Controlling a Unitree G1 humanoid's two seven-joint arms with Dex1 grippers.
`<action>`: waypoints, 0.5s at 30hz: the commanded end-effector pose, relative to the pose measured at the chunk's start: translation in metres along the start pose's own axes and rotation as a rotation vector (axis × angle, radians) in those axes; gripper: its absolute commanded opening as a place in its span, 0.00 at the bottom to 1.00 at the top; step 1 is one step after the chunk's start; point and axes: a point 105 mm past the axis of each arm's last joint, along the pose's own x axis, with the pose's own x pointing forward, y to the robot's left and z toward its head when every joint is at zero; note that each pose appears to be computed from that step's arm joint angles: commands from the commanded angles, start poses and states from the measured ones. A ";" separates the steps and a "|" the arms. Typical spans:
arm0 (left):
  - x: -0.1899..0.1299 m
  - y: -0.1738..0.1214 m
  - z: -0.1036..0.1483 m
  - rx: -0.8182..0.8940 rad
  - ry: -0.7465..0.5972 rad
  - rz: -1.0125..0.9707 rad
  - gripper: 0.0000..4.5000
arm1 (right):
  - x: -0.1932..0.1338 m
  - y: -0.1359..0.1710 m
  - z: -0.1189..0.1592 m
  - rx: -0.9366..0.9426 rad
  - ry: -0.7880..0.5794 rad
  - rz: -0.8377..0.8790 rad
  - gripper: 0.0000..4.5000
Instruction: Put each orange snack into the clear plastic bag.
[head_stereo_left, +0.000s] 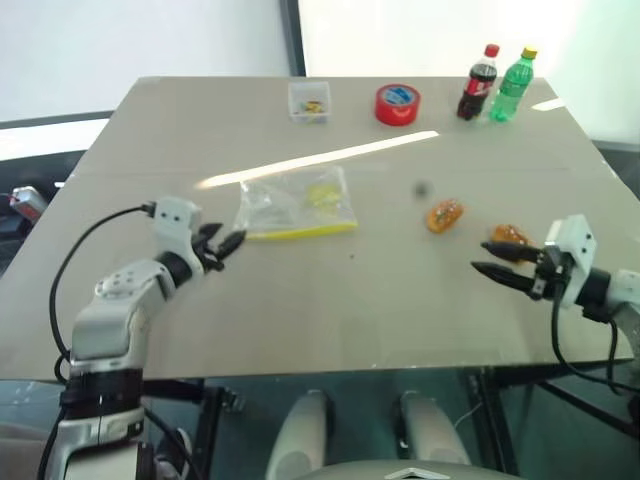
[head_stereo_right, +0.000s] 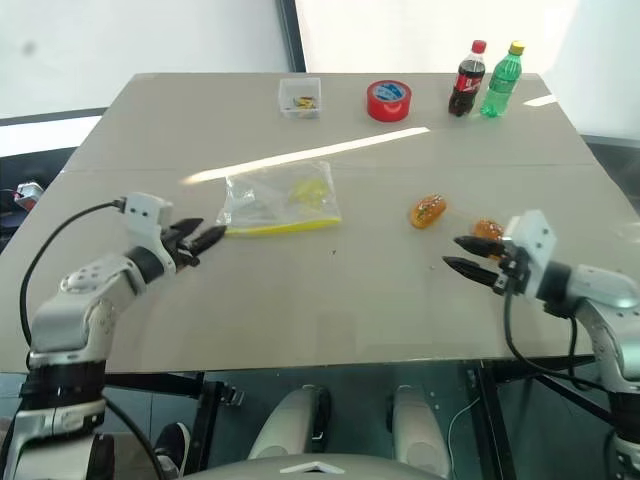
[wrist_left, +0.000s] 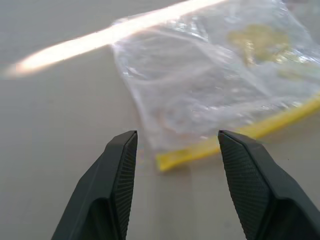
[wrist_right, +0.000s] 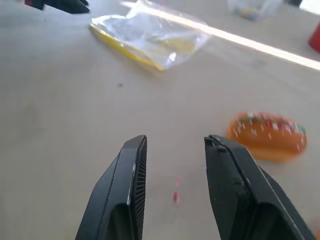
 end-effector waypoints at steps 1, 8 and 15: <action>0.013 0.012 0.000 -0.028 0.010 0.021 0.60 | 0.021 0.012 0.028 -0.070 -0.060 0.049 0.41; 0.049 -0.020 -0.018 -0.103 0.115 -0.132 0.60 | 0.044 0.021 0.043 -0.125 -0.087 0.100 0.41; 0.062 -0.039 -0.027 -0.126 0.200 -0.223 0.60 | 0.054 0.026 0.048 -0.146 -0.109 0.116 0.41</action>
